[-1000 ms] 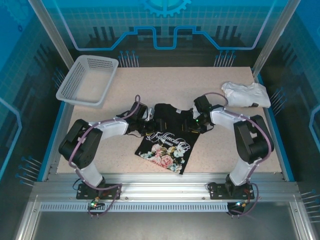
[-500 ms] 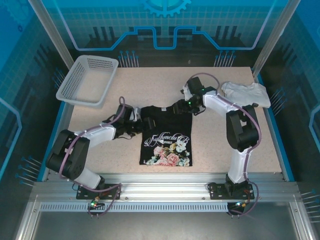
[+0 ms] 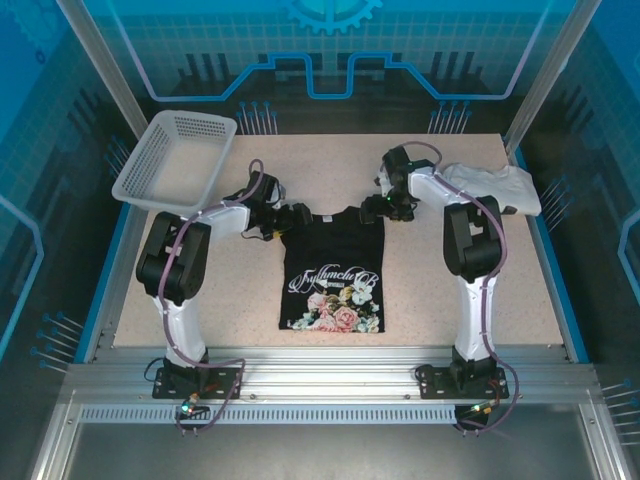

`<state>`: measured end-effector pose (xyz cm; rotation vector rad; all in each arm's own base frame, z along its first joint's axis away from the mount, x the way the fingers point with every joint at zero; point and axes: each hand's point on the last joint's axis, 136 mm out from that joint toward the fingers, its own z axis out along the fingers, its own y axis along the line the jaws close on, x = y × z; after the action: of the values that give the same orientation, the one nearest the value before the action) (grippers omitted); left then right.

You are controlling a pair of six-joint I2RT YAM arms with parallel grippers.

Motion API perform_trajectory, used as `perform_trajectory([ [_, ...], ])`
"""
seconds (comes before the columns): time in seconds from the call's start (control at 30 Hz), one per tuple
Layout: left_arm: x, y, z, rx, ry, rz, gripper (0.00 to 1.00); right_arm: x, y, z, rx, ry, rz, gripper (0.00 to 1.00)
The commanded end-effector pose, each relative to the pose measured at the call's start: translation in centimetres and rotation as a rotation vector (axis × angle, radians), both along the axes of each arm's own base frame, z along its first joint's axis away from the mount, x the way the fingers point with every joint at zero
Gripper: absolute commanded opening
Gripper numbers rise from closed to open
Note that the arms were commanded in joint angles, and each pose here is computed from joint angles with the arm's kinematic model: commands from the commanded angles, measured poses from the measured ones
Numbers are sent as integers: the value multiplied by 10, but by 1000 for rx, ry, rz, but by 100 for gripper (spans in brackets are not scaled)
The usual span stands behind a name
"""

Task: Fold the inside-out t-shirt

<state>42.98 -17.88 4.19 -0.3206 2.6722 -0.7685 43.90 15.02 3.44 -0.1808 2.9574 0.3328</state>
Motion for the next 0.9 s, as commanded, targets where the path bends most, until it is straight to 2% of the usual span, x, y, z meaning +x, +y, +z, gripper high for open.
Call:
perform_trajectory([
  [0.0,-13,8,-11,71,68,-29,90,-18,9,-3,-12,79,47,85],
  [0.23,-30,14,-14,129,91,-41,90,-39,23,-12,29,159,76,77],
  [0.53,-27,30,19,182,-32,23,91,-42,31,-6,84,139,56,76],
  [0.7,-33,22,8,133,16,9,91,-46,33,-9,96,148,53,76],
  [0.87,-39,-10,-11,51,72,-55,90,-53,40,-14,119,170,58,75],
])
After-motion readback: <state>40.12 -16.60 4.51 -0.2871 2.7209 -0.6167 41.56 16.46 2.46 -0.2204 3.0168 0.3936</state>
